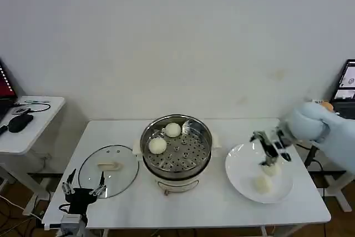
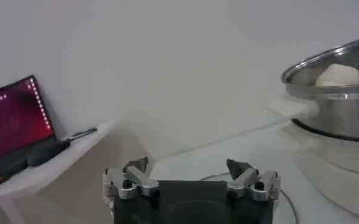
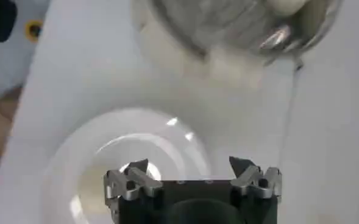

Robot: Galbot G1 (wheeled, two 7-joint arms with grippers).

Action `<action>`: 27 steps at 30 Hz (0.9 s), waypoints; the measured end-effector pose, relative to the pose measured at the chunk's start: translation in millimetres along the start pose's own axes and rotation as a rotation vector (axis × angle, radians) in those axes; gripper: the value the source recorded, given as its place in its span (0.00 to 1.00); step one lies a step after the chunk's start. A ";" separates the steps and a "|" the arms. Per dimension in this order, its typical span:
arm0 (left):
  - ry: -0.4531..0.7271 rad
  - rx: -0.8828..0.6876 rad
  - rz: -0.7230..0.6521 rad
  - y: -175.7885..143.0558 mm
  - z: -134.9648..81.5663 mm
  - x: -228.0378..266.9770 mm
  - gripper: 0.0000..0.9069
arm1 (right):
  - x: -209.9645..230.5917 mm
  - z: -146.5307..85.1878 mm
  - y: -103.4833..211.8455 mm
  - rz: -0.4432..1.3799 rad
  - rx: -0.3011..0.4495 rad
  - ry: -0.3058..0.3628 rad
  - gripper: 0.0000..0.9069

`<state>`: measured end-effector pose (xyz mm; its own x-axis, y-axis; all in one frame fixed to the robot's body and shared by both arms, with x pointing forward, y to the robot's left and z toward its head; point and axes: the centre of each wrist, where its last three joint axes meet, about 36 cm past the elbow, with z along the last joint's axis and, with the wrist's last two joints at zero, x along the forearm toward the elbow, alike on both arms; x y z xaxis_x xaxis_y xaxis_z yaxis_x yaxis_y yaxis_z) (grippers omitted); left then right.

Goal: Take steamed baozi put them in steamer then cover it.

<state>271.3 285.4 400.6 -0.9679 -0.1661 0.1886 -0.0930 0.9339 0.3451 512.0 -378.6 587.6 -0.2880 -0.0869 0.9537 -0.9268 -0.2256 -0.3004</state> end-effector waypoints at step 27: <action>0.020 -0.021 0.006 -4.0 4.8 4.2 1.00 | -78.2 15.8 44.1 -0.059 -0.075 0.034 1.00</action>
<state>266.5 282.4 395.6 -0.9636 -0.1673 0.2084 -0.0825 0.9280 0.3634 497.5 -397.0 499.5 -0.2396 -0.0424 0.9699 -0.9574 -0.1556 -0.2433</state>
